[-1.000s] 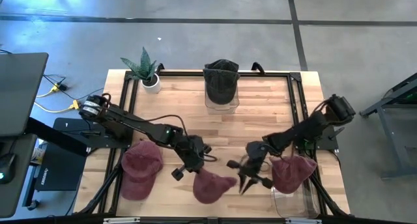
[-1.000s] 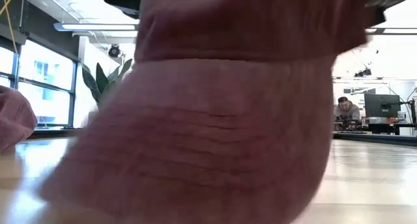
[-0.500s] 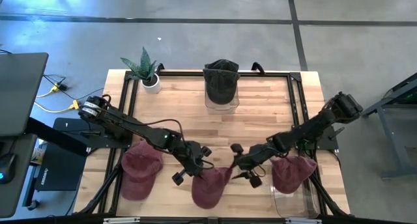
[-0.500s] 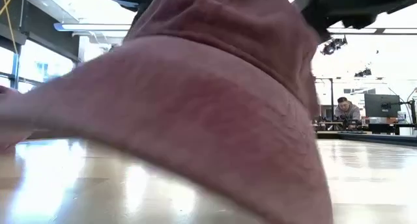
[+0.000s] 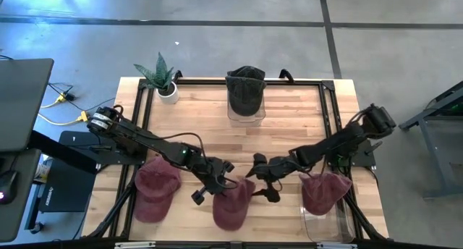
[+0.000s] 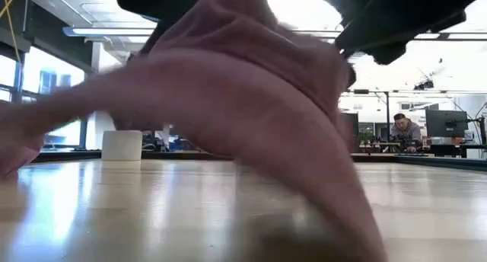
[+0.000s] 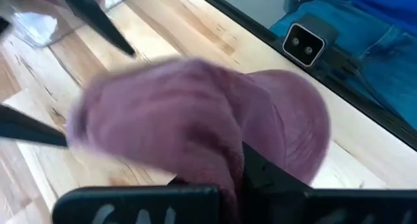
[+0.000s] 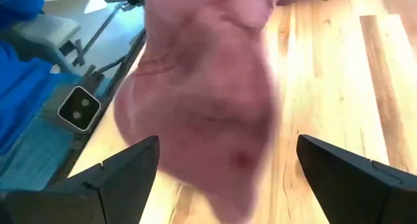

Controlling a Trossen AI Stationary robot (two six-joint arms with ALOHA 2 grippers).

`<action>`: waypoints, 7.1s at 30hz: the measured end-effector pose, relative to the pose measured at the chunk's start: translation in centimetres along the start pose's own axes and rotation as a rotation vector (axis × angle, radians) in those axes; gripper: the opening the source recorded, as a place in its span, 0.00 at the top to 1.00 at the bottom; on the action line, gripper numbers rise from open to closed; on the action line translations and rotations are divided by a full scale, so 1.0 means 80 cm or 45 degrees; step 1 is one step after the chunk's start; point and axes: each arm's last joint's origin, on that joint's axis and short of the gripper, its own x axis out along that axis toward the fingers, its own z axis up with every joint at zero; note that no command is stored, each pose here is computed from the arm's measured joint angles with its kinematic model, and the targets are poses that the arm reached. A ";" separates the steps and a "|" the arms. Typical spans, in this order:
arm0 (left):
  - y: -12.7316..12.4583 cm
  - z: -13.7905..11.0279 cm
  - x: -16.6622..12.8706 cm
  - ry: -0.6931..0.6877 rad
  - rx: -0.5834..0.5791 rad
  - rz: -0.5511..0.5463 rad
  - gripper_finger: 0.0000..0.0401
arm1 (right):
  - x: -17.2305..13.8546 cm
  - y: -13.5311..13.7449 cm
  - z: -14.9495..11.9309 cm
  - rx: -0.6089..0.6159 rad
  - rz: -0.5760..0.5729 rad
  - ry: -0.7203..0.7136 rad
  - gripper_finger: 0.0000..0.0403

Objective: Pick & Place hat
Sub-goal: Put the top red cap into the bottom transparent bin

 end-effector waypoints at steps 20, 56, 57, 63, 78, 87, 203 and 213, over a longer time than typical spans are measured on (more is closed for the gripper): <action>0.004 -0.003 0.000 0.063 0.002 0.143 1.00 | 0.035 -0.010 0.005 -0.036 0.467 -0.236 0.20; 0.005 0.004 0.000 -0.008 0.028 0.151 1.00 | 0.024 0.016 0.000 -0.138 0.518 -0.134 0.70; 0.006 0.002 0.000 0.016 0.013 0.181 1.00 | 0.025 0.014 -0.001 -0.136 0.455 -0.132 0.65; 0.010 -0.006 -0.001 0.145 -0.028 0.372 1.00 | 0.032 0.007 -0.006 -0.127 0.267 -0.141 0.36; 0.012 -0.014 -0.004 0.264 -0.065 0.519 1.00 | 0.032 0.014 -0.004 -0.092 0.481 -0.151 0.74; 0.005 0.000 -0.001 0.032 0.001 0.137 1.00 | 0.019 0.023 0.004 -0.211 0.622 -0.156 0.95; 0.074 -0.038 0.018 -0.399 -0.237 -0.755 0.50 | -0.024 0.069 -0.014 -0.451 0.111 0.041 0.99; 0.074 -0.049 0.022 -0.263 -0.293 -0.614 0.77 | -0.034 0.079 -0.016 -0.450 0.043 0.053 0.99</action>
